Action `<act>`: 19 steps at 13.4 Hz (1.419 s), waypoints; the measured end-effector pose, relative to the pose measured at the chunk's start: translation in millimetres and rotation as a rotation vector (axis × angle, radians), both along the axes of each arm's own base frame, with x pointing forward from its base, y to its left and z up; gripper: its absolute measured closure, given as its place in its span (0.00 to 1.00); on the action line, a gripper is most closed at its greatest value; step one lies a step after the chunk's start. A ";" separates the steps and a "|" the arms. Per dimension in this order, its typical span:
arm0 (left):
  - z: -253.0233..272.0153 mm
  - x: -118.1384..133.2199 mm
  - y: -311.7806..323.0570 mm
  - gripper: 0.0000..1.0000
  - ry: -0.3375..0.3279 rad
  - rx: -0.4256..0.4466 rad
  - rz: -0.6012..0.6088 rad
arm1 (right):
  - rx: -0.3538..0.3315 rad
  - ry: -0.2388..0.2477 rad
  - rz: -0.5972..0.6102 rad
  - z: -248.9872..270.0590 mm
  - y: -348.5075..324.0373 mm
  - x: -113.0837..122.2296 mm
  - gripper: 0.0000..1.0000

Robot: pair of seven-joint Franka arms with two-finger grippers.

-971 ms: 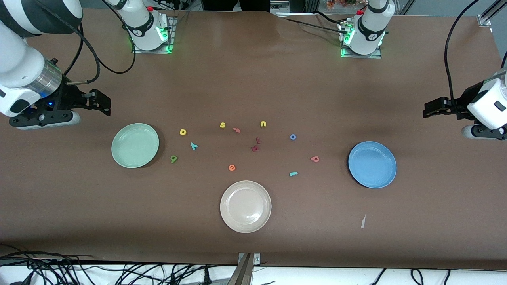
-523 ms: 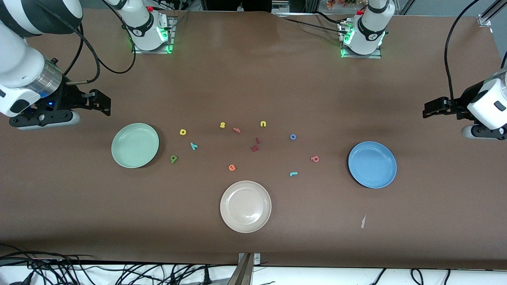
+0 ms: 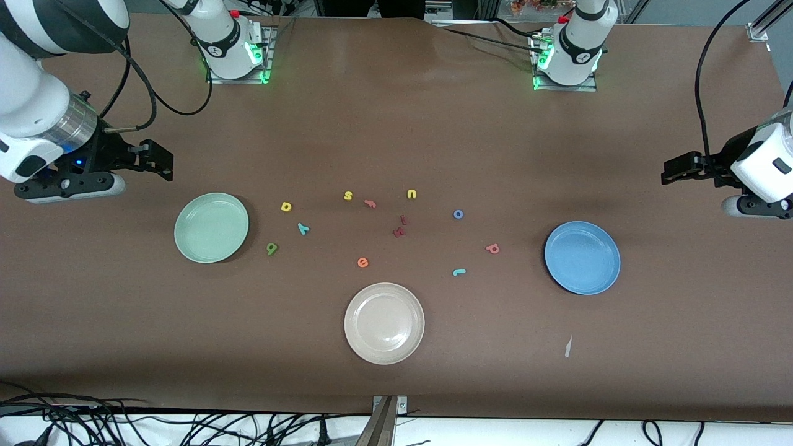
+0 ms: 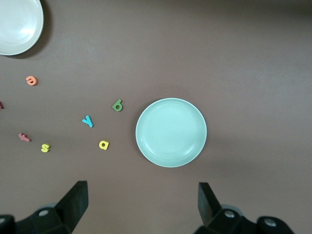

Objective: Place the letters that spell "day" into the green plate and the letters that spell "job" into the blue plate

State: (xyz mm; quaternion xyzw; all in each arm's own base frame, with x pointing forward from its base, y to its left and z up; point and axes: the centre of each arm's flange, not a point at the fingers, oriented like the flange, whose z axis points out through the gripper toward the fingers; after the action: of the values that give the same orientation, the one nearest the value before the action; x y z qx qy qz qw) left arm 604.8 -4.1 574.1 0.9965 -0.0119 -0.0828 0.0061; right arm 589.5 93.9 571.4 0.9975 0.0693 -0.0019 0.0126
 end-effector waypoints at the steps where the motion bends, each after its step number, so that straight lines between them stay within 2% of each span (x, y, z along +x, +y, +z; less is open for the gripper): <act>1: 0.0 0.0 0.0 0.00 0.000 0.000 0.000 | 0.000 0.000 0.000 0.0 0.0 0.0 0.00; 14: -0.2 0.1 0.0 0.00 0.001 0.000 0.000 | 0.001 0.003 0.002 -1.2 1.2 -0.3 0.00; 19: -14.0 4.1 -8.5 0.00 0.029 -0.001 -0.017 | 0.035 0.023 0.000 -8.0 6.2 -0.2 0.00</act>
State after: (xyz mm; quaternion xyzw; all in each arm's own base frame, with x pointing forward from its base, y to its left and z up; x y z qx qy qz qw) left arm 608.9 -12.5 560.1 0.9951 -0.0202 -0.0971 0.0062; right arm 589.3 100.1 563.4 0.9975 0.0696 -0.0120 -0.0057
